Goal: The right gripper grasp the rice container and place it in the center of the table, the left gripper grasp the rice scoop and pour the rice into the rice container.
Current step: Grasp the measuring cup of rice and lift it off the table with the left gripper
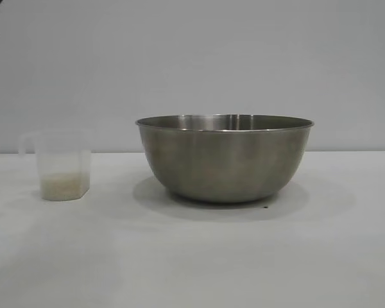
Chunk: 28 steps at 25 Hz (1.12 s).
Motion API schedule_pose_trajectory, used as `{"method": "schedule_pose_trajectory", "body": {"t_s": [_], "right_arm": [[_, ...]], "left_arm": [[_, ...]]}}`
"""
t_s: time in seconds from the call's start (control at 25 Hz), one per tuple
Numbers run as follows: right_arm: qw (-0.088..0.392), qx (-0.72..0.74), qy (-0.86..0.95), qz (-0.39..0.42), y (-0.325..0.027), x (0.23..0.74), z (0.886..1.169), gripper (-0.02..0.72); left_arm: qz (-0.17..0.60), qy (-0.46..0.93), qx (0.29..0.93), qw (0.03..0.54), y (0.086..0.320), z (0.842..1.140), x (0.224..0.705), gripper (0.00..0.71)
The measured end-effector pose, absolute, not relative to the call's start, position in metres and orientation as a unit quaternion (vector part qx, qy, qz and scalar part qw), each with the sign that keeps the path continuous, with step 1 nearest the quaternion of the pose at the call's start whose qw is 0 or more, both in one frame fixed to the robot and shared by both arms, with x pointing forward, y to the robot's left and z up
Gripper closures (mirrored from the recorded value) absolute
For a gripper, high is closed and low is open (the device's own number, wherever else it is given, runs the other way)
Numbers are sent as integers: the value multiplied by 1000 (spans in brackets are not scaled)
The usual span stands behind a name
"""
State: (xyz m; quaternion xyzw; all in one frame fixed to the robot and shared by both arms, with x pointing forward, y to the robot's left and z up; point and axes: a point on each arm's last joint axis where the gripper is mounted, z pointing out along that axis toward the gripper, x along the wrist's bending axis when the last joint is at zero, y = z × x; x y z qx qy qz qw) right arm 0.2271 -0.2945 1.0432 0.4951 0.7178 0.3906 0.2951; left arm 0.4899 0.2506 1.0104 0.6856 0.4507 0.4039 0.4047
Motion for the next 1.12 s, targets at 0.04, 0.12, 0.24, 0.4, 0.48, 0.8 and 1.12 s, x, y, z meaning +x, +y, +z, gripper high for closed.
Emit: {"method": "schedule_pose_trajectory", "body": {"t_s": [0.04,0.12,0.24,0.4,0.48,0.8,1.12], "right_arm": [[295,495,718,391,-295,227,1043,360],[295,495,718,391,-295,227,1043,360],[295,496,717,391,-295,227,1043,360],[295,496,717,391,-295,227,1043,360],[295,496,717,391,-295,227,1043,360],[295,496,717,391,-295,227,1043,360],[295,496,717,391,-295,227,1043,360]], "left_arm": [[390,458,676,426,249,1005,486,480],[370,463,663,457,246,995,477,480],[344,489,654,464,247,970,470,480],[334,519,640,458,250,942,468,480],[329,523,642,453,250,931,471,480],[332,519,630,473,248,889,475,480],[298,550,655,424,251,852,466,480]]}}
